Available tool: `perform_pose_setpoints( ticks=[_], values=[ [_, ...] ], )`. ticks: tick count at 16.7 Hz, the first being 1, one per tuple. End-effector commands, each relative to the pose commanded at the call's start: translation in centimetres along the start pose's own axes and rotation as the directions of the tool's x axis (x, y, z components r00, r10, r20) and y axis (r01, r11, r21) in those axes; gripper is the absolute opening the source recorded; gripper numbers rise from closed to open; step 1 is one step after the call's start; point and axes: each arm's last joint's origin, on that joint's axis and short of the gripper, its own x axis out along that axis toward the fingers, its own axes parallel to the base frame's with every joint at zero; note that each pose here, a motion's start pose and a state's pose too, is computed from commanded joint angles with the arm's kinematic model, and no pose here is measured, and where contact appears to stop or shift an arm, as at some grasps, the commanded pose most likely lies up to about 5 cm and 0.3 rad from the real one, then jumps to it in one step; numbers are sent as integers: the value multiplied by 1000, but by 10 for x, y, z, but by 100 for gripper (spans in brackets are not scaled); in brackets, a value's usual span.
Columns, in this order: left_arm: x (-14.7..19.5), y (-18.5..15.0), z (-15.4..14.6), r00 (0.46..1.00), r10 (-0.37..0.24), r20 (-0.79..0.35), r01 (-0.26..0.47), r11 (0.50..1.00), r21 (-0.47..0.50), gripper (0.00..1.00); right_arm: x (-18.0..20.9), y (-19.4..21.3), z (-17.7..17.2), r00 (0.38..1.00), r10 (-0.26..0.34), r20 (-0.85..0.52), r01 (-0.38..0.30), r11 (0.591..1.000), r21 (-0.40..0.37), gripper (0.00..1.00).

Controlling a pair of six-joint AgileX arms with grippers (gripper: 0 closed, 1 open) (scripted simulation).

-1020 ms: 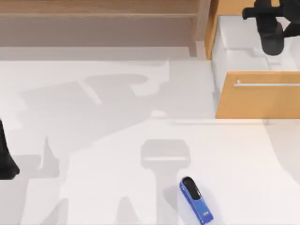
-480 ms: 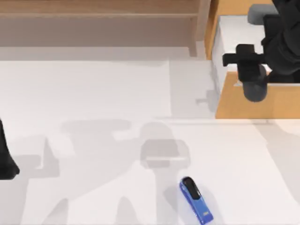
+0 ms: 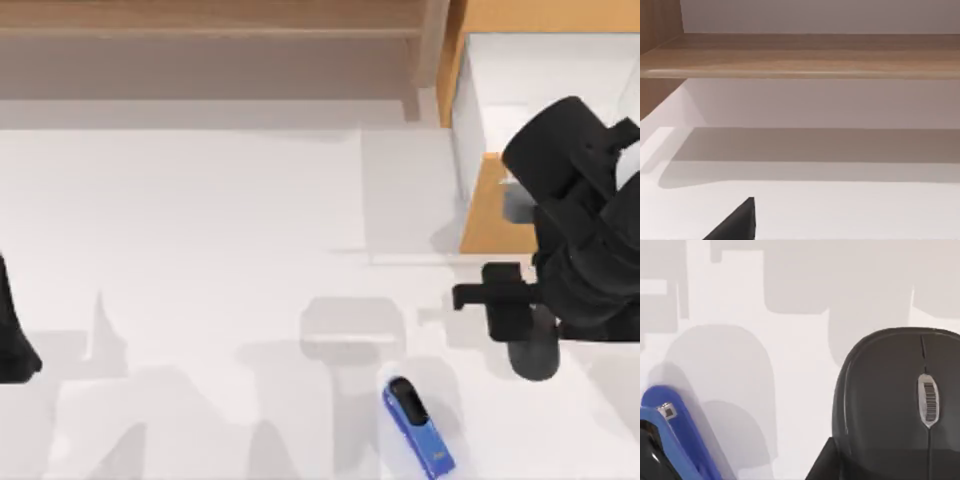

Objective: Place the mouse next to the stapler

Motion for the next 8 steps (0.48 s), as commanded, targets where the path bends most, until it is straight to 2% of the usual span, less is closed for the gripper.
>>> perform_pose_setpoints(
  ticks=[4,8],
  values=[
    [0,0,0,1000,0,0,0,1000,0,100,23,0,-32,997,-37,-71,36,999,-5,0],
    [0,0,0,1000,0,0,0,1000,0,100,30,-1,-43,994,-52,-95,51,999,-9,0]
  ],
)
